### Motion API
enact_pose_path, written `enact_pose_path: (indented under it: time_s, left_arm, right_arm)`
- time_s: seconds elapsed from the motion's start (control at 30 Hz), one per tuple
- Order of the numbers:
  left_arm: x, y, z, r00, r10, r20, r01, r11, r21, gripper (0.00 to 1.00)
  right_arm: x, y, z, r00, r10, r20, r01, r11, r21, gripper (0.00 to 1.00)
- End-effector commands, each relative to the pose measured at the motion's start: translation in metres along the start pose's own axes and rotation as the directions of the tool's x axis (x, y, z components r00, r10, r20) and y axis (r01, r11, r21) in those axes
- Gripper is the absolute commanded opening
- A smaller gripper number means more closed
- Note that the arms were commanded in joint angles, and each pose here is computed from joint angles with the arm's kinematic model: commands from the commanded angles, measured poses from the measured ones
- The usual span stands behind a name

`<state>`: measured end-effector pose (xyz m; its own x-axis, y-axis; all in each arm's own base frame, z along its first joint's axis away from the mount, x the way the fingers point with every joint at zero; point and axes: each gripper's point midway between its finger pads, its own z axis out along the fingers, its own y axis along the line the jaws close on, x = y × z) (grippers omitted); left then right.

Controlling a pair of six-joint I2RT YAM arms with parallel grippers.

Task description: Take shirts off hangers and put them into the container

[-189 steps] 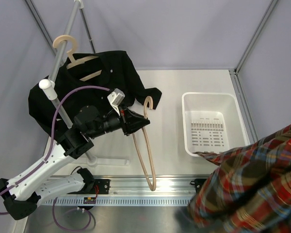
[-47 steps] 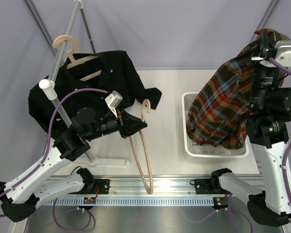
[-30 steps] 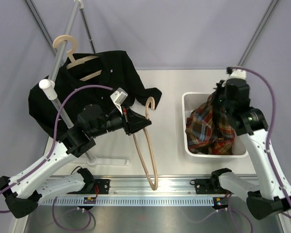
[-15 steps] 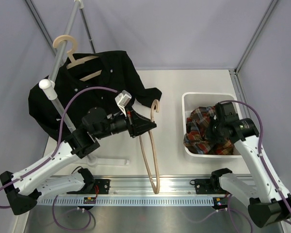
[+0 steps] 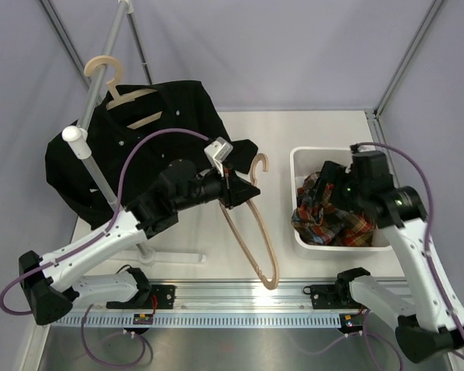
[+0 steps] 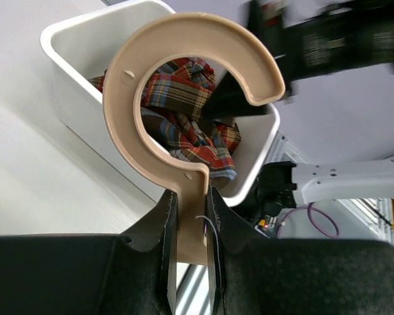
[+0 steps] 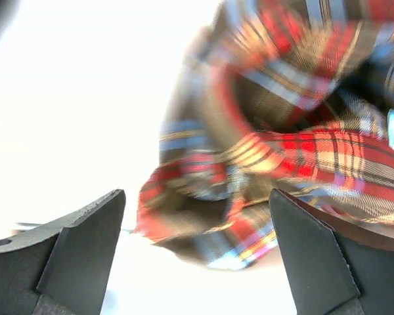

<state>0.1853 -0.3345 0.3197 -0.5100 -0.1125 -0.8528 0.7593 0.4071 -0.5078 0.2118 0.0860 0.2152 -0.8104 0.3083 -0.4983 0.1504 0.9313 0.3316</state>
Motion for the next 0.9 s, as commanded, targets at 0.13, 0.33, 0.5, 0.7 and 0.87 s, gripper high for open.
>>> enact_pose_path:
  time_s: [0.13,0.33,0.5,0.7,0.87]
  left_arm:
    - [-0.047,-0.014,0.015,0.989,0.139,0.049,-0.138,0.99,-0.018,0.0]
    - [-0.06,-0.01,0.031,0.983,0.184,0.018,-0.18,0.976,-0.121,0.0]
    - [-0.068,0.004,0.044,0.98,0.198,0.022,-0.187,0.955,-0.232,0.0]
    - [-0.079,0.015,0.057,0.977,0.212,0.021,-0.196,0.931,-0.308,0.0]
    - [-0.085,0.013,0.06,0.974,0.227,0.017,-0.21,0.927,-0.309,0.0]
  right_arm:
    - [-0.024,0.075,-0.141,0.948,0.081,0.308,0.082,0.873,-0.481,1.0]
    - [0.011,0.119,-0.189,0.969,-0.081,0.233,0.228,0.652,-0.723,0.58]
    - [0.026,0.121,-0.197,0.969,-0.136,0.204,0.245,0.6,-0.762,0.4]
    - [0.03,0.116,-0.198,0.962,-0.179,0.204,0.271,0.616,-0.739,0.44]
    - [0.035,0.11,-0.181,0.966,-0.189,0.177,0.258,0.639,-0.725,0.46]
